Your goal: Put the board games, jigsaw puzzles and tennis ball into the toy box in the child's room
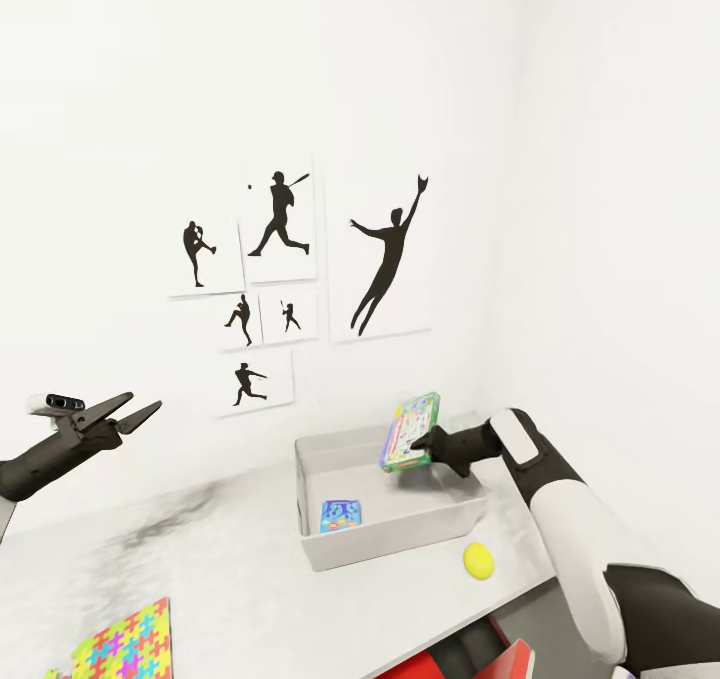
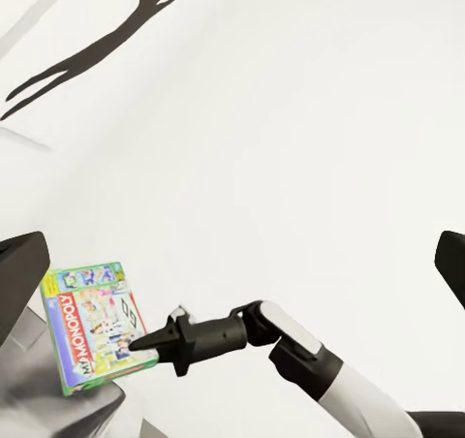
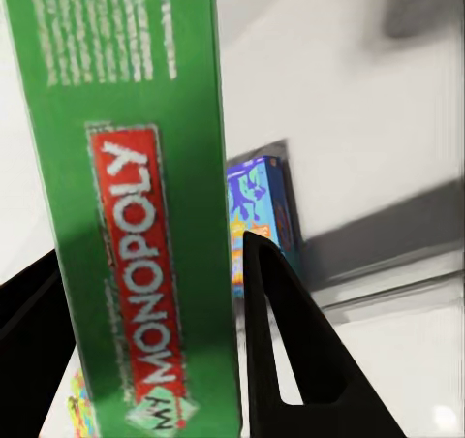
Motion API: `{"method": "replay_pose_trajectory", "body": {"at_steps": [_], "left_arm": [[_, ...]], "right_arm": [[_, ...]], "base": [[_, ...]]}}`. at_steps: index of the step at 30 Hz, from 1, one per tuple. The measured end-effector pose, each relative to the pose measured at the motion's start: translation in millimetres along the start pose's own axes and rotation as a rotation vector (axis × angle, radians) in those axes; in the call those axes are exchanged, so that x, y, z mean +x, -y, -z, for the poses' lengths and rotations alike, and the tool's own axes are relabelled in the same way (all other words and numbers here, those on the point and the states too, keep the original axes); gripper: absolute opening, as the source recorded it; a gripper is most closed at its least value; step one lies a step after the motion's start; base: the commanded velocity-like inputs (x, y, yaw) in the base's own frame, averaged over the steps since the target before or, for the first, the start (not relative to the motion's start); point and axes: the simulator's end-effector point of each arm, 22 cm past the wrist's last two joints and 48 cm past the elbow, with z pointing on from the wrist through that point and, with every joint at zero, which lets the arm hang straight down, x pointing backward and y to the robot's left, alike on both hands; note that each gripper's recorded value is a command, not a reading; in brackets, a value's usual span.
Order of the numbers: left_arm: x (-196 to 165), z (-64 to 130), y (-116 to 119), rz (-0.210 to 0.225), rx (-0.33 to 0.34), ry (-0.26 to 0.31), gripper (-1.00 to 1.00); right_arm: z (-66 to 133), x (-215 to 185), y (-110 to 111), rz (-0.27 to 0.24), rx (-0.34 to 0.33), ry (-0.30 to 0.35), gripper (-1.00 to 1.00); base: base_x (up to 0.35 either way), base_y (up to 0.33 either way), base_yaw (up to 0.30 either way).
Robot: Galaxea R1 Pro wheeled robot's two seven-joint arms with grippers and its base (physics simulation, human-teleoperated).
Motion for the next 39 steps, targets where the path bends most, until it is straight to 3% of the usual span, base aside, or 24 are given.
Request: {"method": "replay_pose_trajectory", "body": {"at_steps": [7, 12, 14, 19, 25, 39], "left_arm": [[0.1, 0.1, -0.1, 0.000, -0.001, 0.000, 1.00], [-3.2, 2.7, 1.1, 0.001, -0.004, 0.002, 1.00], [-2.8, 2.3, 1.1, 0.001, -0.003, 0.002, 1.00], [-3.1, 3.0, 0.8, 0.001, -0.006, 0.000, 1.00], [-3.2, 3.0, 0.9, 0.001, -0.005, 0.001, 1.00], [-0.8, 3.7, -5.6, 0.010, -0.013, -0.001, 1.00]], "right_arm": [[-1.4, 2.2, 2.3, 0.007, 0.013, -0.006, -1.00], [9.6, -17.1, -10.9, 0.061, 0.038, 0.038, -1.00], [13.6, -23.7, -22.0, 0.055, 0.003, 0.058, -1.00], [20.5, -35.7, -23.5, 0.031, -0.039, 0.108, -1.00], [27.9, -46.1, -31.2, 0.043, -0.051, 0.147, -1.00], [25.5, -44.3, -29.5, 0.057, -0.040, 0.124, -1.00]], "base": [[0.000, 0.000, 0.000], [0.000, 0.000, 0.000], [0.000, 0.000, 0.000], [0.000, 0.000, 0.000], [0.000, 0.000, 0.000], [0.000, 0.000, 0.008]]}}
